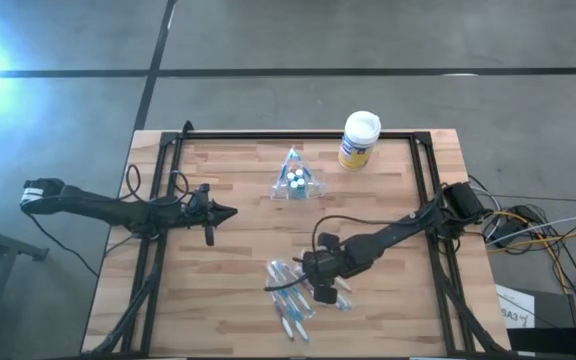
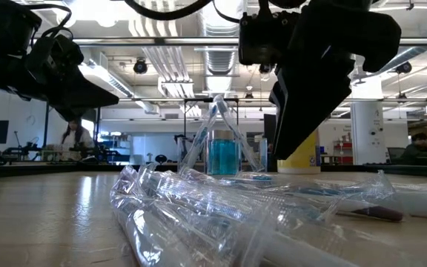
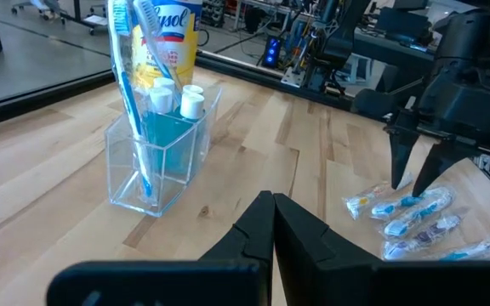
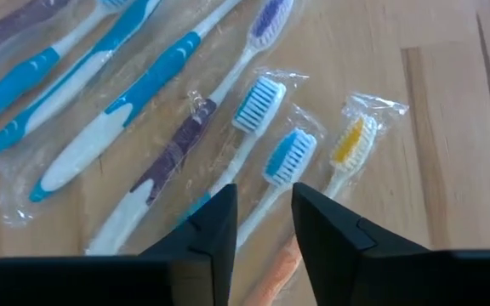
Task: Pick & Place toothbrushing station
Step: Put the blue toothbrush into the transparent organizer
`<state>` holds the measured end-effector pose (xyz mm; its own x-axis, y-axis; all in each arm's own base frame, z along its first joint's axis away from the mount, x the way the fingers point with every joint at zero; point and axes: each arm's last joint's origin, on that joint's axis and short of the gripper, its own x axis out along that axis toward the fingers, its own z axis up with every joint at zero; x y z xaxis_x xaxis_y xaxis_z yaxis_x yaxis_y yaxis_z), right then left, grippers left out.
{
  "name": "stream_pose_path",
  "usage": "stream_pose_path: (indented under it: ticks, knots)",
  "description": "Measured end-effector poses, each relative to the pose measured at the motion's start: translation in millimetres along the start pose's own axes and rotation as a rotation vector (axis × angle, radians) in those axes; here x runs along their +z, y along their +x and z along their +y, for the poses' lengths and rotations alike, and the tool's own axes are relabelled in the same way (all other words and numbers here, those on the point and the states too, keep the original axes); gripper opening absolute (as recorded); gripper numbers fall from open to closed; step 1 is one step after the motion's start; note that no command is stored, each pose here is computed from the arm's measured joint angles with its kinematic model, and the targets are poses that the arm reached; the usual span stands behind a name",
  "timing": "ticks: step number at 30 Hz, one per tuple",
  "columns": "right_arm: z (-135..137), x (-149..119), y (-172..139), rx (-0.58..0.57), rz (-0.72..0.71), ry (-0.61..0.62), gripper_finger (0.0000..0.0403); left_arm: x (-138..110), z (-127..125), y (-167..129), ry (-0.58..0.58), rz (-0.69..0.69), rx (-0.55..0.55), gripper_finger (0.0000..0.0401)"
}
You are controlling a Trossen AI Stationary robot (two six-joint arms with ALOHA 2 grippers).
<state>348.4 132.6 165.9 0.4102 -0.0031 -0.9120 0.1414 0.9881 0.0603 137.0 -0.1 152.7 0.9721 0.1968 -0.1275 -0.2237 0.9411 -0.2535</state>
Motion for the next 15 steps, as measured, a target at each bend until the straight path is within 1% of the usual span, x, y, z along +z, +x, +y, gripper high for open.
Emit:
stream_pose_path:
  ticks: [4, 7, 15]
  knots:
    - [2.3, 0.0, 2.6, 0.012, -0.010, -0.023, 0.0099, 0.0, -0.1, 0.0, 0.000, 0.000, 0.000, 0.0010]
    - [3.7, -0.5, 10.1, 0.007, -0.011, -0.045, 0.0098, 0.0, 0.0, 0.0, 0.000, 0.000, 0.000, 0.0010]
    - [3.1, -1.2, 19.4, -0.006, -0.002, -0.037, 0.0100, 0.4, -0.1, -0.1, -0.001, -0.004, -0.001, 0.0010]
